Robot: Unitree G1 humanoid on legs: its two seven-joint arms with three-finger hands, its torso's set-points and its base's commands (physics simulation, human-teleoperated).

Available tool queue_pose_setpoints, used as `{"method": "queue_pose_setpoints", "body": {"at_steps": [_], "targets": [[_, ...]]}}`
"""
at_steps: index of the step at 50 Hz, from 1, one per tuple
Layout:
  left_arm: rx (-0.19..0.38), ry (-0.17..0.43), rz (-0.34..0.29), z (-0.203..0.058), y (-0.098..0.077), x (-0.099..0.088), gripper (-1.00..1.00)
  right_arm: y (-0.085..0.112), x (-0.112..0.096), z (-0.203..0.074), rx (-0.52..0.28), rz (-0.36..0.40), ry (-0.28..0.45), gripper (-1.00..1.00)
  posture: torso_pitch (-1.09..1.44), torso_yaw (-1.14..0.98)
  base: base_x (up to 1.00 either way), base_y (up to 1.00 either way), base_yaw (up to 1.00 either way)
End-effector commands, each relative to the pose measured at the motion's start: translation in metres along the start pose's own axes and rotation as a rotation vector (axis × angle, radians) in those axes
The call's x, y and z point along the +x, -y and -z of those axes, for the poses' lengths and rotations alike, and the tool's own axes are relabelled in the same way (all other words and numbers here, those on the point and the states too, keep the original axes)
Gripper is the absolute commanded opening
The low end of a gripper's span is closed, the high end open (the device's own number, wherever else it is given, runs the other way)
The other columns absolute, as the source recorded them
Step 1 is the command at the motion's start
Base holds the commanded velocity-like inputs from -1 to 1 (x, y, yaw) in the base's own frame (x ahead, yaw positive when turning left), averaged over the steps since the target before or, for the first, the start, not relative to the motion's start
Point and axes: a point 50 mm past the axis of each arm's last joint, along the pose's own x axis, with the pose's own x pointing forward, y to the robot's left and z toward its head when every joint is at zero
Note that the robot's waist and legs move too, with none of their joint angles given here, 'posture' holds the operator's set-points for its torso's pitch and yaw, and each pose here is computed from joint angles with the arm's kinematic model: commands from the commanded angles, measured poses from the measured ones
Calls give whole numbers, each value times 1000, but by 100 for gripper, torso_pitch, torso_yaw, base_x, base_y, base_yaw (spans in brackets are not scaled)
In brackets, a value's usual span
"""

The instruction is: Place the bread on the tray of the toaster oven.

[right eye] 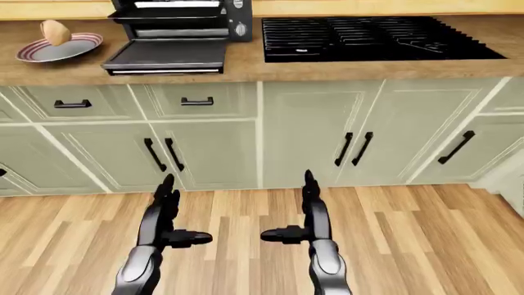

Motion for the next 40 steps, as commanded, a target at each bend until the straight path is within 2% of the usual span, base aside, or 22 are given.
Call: {"method": "queue_pose_setpoints", "body": {"at_steps": [1, 10, 19, 23, 32, 33, 36, 40], "targets": [[15, 186, 9, -47, 0, 0, 100, 1, 0, -48, 4, 1, 214, 100, 0, 0, 0, 0, 0], [80, 252, -3, -88, -10, -11, 100, 0, -7, -91, -23, -21, 293, 100, 0, 0, 0, 0, 0], [166, 341, -17, -144, -21, -22, 100, -3, -12, -144, -55, -33, 410, 100, 0, 0, 0, 4, 0], [185, 368, -29, -163, -25, -26, 100, -3, -17, -164, -63, -36, 450, 100, 0, 0, 6, 28, 0], [195, 413, -53, -182, -32, -31, 100, -1, -16, -172, -50, -39, 479, 100, 0, 0, 12, 29, 0], [212, 406, -67, -182, -35, -29, 100, -1, -14, -175, -48, -36, 478, 100, 0, 0, 12, 30, 0], [200, 428, -72, -190, -38, -30, 100, -5, -17, -189, -55, -59, 504, 100, 0, 0, 12, 29, 0], [198, 446, -68, -192, -37, -31, 100, -5, -11, -186, -50, -54, 493, 100, 0, 0, 13, 29, 0]]}}
